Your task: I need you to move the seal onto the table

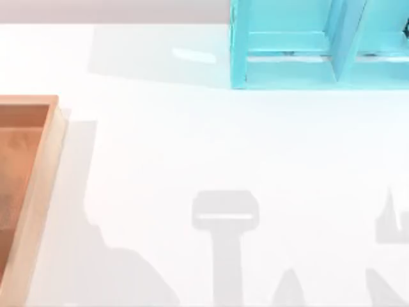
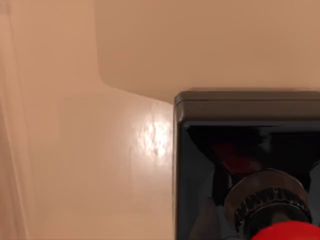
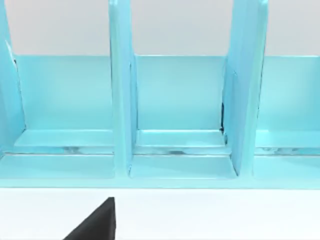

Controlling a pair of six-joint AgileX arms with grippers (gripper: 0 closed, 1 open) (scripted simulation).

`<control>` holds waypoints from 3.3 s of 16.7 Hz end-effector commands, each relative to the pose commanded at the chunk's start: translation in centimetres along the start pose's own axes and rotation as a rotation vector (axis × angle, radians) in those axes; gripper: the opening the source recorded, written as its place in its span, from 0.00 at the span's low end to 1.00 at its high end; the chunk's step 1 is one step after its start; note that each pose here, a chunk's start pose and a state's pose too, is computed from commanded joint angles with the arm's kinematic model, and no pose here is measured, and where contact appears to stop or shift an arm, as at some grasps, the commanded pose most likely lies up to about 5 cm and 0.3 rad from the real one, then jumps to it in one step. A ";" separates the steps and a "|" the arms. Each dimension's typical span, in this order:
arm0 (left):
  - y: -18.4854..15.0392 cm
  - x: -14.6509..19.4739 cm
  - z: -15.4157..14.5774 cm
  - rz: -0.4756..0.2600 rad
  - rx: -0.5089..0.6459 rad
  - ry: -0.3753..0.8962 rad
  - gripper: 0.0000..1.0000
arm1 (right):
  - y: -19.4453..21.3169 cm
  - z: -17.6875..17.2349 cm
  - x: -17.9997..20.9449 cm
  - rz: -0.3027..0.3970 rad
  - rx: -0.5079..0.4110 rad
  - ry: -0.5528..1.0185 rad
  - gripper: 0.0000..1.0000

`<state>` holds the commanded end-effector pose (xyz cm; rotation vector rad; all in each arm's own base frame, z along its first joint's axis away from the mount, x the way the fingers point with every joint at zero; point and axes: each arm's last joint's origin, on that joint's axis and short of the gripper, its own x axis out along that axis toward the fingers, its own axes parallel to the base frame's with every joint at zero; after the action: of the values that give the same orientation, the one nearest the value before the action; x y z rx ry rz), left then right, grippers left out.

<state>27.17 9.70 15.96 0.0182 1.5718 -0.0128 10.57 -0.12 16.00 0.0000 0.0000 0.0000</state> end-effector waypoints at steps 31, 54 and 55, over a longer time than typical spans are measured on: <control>-18.4 -11.7 6.1 0.000 -0.008 0.003 0.00 | 0.0 0.0 0.0 0.000 0.000 0.000 1.00; -24.8 0.4 12.9 -0.002 0.001 -0.002 0.00 | 0.0 0.0 0.0 0.000 0.000 0.000 1.00; -24.8 0.4 12.9 -0.002 0.001 -0.002 0.08 | 0.0 0.0 0.0 0.000 0.000 0.000 1.00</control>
<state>39.53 -15.37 15.46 0.0175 1.5697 -0.0146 10.57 -0.12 16.00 0.0000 0.0000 0.0000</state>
